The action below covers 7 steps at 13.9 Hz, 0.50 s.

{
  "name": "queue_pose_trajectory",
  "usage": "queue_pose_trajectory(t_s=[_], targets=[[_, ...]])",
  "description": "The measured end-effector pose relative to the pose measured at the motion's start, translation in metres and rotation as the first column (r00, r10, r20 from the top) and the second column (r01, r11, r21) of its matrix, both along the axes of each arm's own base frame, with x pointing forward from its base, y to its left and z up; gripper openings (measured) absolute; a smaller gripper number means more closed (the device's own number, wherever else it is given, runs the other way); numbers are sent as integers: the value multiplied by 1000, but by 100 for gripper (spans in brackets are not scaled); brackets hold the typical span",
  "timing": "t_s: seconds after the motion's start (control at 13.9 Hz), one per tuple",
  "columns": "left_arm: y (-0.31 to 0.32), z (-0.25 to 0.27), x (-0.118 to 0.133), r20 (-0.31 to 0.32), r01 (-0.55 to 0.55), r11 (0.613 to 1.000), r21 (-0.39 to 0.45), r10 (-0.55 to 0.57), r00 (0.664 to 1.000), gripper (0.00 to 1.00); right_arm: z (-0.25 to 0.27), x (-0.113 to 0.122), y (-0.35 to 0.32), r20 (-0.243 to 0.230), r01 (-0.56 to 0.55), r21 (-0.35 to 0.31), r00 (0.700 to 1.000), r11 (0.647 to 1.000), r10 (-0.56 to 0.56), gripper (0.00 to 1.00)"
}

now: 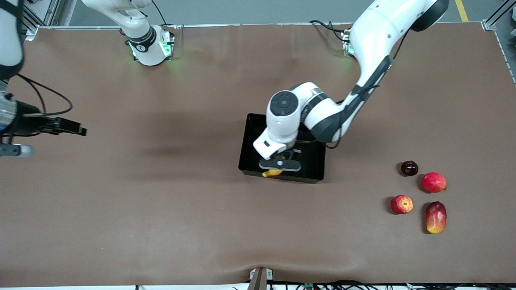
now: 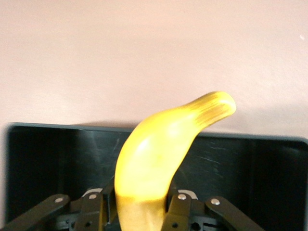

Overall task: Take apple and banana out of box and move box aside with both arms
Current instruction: 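Place the banana by the fruits while the right gripper grasps the tray rim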

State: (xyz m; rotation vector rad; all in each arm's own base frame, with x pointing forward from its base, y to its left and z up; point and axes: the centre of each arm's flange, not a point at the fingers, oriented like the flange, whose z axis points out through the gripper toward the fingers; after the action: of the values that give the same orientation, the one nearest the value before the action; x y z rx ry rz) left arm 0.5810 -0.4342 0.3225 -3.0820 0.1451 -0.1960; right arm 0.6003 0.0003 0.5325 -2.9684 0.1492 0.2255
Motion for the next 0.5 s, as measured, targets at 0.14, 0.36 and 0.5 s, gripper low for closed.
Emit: queue_pose_trajectory(t_s=[0.14, 0.36, 0.5], targets=[[48, 16, 24, -29, 44, 997, 62, -42, 999, 38, -10, 6, 58, 4, 7, -15, 1000, 1000, -7, 100], [126, 21, 52, -122, 112, 984, 139, -96, 988, 38, -38, 12, 143, 12, -2, -5, 1000, 1000, 3, 100], [175, 7, 64, -179, 174, 968, 179, -141, 974, 38, -59, 15, 191, 28, 11, 11, 1000, 1000, -11, 100]])
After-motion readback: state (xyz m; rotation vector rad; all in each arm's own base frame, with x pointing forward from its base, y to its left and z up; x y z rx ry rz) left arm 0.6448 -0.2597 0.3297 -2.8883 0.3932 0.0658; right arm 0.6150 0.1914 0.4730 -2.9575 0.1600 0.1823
